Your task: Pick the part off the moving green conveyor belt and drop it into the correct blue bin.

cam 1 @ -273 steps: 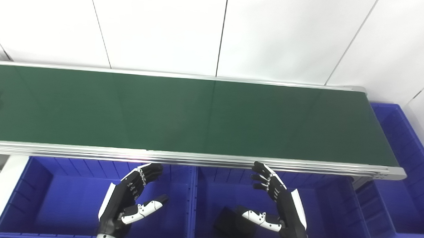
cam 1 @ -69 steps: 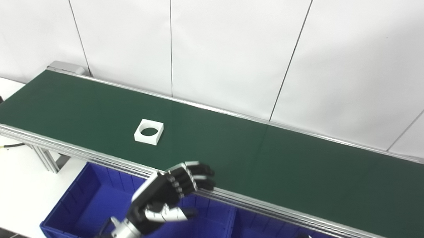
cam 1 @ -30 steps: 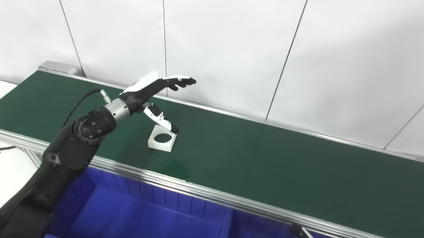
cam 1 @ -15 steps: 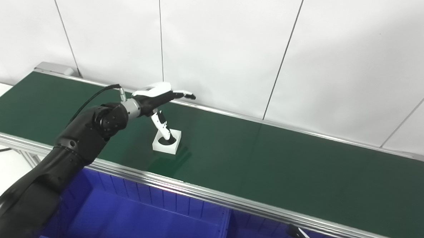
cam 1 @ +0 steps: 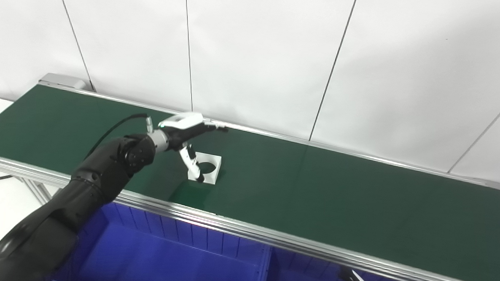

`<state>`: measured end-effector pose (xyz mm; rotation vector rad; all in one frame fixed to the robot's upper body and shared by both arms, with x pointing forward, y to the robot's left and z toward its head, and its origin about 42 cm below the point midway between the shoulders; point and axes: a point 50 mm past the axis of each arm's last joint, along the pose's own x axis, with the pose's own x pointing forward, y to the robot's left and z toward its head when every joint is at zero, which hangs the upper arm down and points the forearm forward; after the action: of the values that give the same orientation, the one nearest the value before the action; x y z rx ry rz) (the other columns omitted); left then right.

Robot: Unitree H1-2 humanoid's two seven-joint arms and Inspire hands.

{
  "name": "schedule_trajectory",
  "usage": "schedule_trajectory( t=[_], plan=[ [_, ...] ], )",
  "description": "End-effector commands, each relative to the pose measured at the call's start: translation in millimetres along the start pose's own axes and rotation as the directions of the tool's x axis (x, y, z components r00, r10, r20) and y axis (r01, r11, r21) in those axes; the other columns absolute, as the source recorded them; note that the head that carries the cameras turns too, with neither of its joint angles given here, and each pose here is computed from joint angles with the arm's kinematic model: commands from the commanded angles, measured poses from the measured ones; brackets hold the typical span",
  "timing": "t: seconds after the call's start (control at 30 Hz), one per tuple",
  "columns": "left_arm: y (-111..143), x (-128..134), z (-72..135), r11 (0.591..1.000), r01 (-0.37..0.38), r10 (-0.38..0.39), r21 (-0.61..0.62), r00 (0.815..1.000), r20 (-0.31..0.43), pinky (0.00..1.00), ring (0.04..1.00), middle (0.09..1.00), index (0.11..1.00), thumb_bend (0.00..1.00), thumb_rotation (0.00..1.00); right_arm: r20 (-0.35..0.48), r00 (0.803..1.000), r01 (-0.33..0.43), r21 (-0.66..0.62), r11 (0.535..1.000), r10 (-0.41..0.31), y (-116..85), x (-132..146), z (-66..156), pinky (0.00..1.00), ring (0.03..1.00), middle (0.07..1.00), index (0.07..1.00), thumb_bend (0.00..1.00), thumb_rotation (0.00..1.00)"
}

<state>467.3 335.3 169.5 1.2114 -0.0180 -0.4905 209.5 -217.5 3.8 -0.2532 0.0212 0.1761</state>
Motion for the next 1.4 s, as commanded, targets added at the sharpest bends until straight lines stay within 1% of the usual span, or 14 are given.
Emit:
schedule_trajectory(
  t=[0.0,0.2,0.37,0.53,0.77,0.83,0.9,1.1,1.13,1.17,1.2,1.23,1.27,1.37],
  plan=[
    [19.6,6.2,11.3,0.998,-0.065,0.065,0.005,0.997,0.044,1.0,0.963,0.928,0.906,0.98,0.11,0.077,0.997,0.028,0.012,1.0,-0.029,-2.9,2.2,10.3,0.72,0.78,0.827,0.842,0.66,0.0],
    [-1.4,10.2,12.7,1.0,-0.031,0.031,-0.005,0.998,0.048,1.0,0.963,0.927,0.9,0.99,0.12,0.074,0.997,0.03,0.011,0.999,-0.03,-2.3,-0.1,9.7,0.72,0.78,0.825,0.841,0.66,0.0],
    [-20.2,12.1,13.5,0.999,-0.012,0.014,-0.044,0.999,0.04,1.0,0.971,0.93,0.899,0.97,0.08,0.069,0.997,0.031,0.016,0.999,-0.032,-2.4,-3.0,8.9,0.71,0.779,0.825,0.842,0.66,0.0],
    [-38.3,12.6,15.5,0.993,-0.04,0.048,-0.112,0.996,0.072,1.0,0.938,0.915,0.887,0.96,0.05,0.07,0.997,0.033,0.017,0.999,-0.034,-4.4,-5.8,9.2,0.7,0.78,0.837,0.848,0.65,0.0],
    [-57.8,15.8,20.4,0.983,-0.035,0.047,-0.18,0.997,0.059,1.0,0.942,0.916,0.874,0.95,0.03,0.065,0.997,0.041,0.021,0.999,-0.042,-3.9,-7.8,8.6,0.7,0.779,0.834,0.842,0.64,0.0],
    [-63.8,17.6,22.0,0.979,-0.051,0.064,-0.195,0.996,0.06,0.87,0.899,0.887,0.847,0.91,0.0,0.064,0.997,0.042,0.014,0.999,-0.043,-3.5,-9.4,8.1,0.69,0.777,0.833,0.843,0.64,0.0],
    [-67.5,18.6,22.9,0.981,-0.066,0.079,-0.18,0.995,0.063,0.78,0.859,0.859,0.821,0.88,0.0,0.062,0.997,0.044,0.011,0.999,-0.045,-3.2,-10.8,7.9,0.69,0.777,0.833,0.844,0.65,0.0],
    [-77.3,24.2,21.3,0.973,-0.146,0.152,-0.178,0.988,0.022,0.64,0.702,0.754,0.693,0.76,0.0,0.061,0.997,0.049,0.022,0.999,-0.051,-3.8,-14.7,8.3,0.7,0.782,0.829,0.841,0.66,0.0],
    [-77.8,24.8,20.7,0.972,-0.158,0.163,-0.171,0.986,0.017,0.57,0.643,0.703,0.666,0.72,0.0,0.059,0.997,0.05,0.024,0.998,-0.051,-4.2,-15.2,8.1,0.7,0.785,0.83,0.843,0.66,0.0],
    [-78.6,25.6,19.6,0.972,-0.168,0.172,-0.162,0.985,0.012,0.53,0.613,0.677,0.652,0.69,0.0,0.06,0.997,0.051,0.024,0.998,-0.052,-4.7,-16.1,8.2,0.7,0.787,0.831,0.845,0.66,0.0],
    [-79.1,26.1,18.8,0.972,-0.174,0.178,-0.155,0.984,0.009,0.51,0.493,0.583,0.584,0.58,0.0,0.06,0.997,0.052,0.024,0.998,-0.053,-5.0,-16.8,8.4,0.71,0.787,0.831,0.844,0.65,0.0],
    [-79.9,26.5,17.6,0.975,-0.175,0.178,-0.137,0.984,0.006,0.48,0.444,0.542,0.557,0.52,0.0,0.06,0.997,0.053,0.022,0.998,-0.055,-5.3,-17.7,8.6,0.71,0.786,0.83,0.844,0.65,0.0],
    [-80.4,26.9,16.7,0.977,-0.176,0.178,-0.124,0.984,0.004,0.41,0.422,0.518,0.547,0.49,0.0,0.06,0.997,0.055,0.021,0.998,-0.056,-5.4,-18.4,8.7,0.71,0.786,0.831,0.844,0.65,0.0],
    [-82.5,25.5,13.6,0.981,-0.184,0.185,-0.064,0.983,0.014,0.37,0.421,0.5,0.522,0.48,0.0,0.06,0.996,0.061,0.018,0.998,-0.061,-5.5,-21.2,9.0,0.7,0.781,0.827,0.842,0.66,0.0]
  ],
)
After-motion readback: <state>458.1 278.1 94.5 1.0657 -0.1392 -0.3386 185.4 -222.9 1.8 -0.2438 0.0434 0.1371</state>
